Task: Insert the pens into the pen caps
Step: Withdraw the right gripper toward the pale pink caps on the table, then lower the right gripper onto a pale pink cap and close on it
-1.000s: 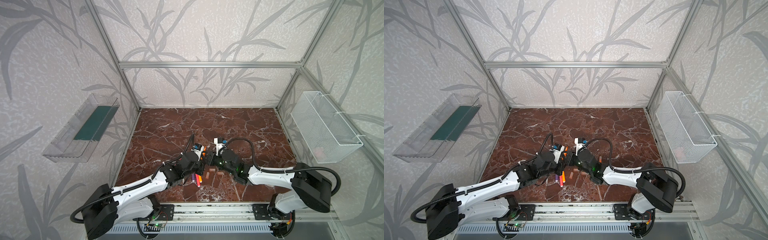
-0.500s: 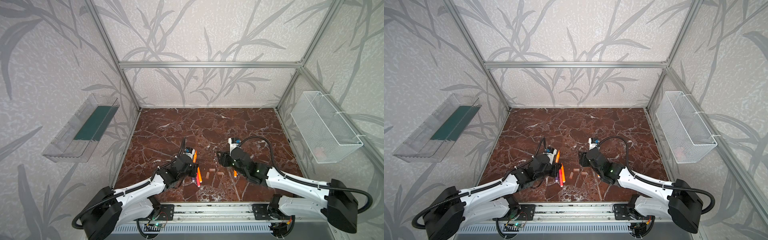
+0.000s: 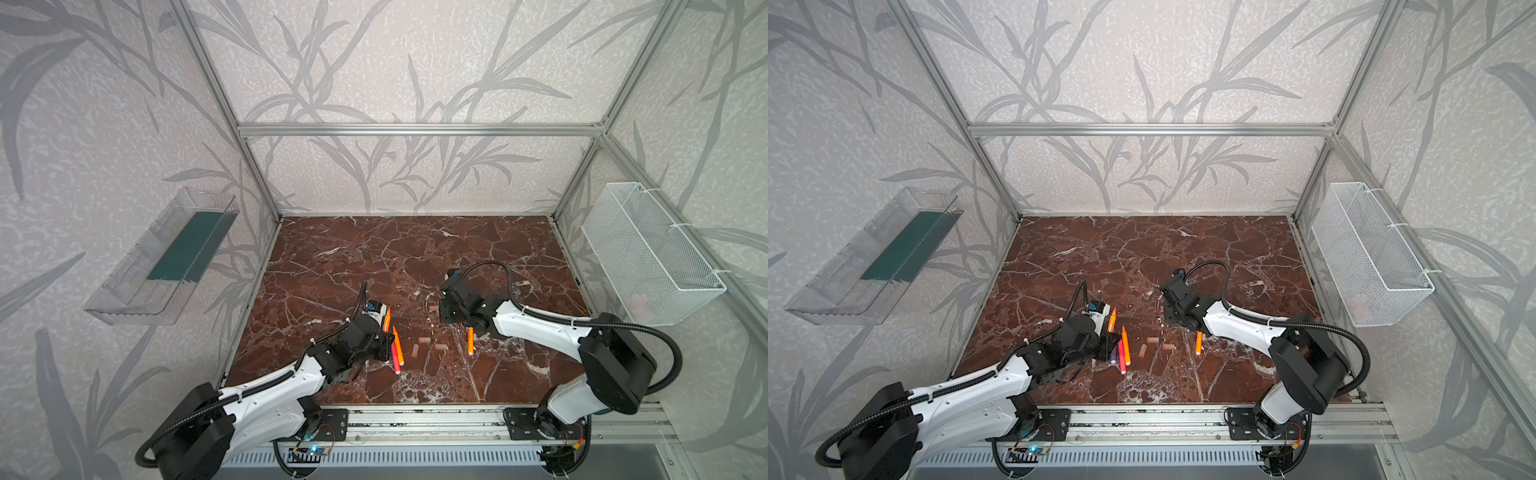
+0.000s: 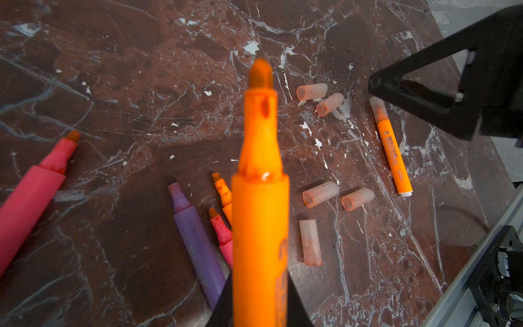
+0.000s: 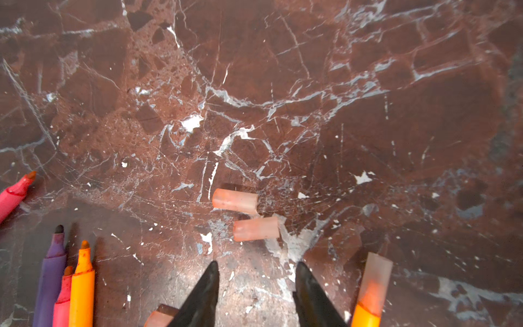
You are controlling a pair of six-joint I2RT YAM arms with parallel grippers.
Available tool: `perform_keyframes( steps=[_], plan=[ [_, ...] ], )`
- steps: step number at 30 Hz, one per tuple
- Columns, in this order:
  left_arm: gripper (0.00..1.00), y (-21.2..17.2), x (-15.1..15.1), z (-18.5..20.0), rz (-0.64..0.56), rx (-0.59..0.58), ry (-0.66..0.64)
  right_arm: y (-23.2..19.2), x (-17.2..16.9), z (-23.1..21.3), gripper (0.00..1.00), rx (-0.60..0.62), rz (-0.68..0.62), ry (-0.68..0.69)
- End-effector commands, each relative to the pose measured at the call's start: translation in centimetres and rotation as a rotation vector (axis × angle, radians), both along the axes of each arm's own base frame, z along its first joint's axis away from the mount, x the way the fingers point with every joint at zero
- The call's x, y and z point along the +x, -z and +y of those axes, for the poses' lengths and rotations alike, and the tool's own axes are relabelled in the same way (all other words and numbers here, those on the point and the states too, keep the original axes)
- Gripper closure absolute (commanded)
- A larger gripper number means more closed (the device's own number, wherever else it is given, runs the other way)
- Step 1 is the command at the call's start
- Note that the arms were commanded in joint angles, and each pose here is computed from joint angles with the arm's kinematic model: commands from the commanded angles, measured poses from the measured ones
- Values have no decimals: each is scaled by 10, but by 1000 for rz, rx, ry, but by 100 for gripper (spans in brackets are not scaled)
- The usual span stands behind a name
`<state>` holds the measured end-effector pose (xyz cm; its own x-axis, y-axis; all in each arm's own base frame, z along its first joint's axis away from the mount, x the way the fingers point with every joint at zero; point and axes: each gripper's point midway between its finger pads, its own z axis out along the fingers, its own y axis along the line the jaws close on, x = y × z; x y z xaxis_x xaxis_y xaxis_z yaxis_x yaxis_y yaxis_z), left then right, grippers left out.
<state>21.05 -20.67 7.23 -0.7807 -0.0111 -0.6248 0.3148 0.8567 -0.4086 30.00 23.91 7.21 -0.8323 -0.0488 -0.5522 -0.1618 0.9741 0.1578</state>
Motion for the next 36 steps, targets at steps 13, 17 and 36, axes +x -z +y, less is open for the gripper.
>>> perform_keyframes(
  steps=[13, 17, 36],
  plan=[
    [100, -17, 6, -6, -33, -10, 3, 38, 5, 4, 48, -104, 98, -14],
    [100, -17, 5, -6, -34, -9, 7, 42, 7, 6, 43, -114, 103, -14],
    [100, -16, 5, -7, -34, -12, 11, 44, 2, -20, 48, -179, 69, 51]
  ],
)
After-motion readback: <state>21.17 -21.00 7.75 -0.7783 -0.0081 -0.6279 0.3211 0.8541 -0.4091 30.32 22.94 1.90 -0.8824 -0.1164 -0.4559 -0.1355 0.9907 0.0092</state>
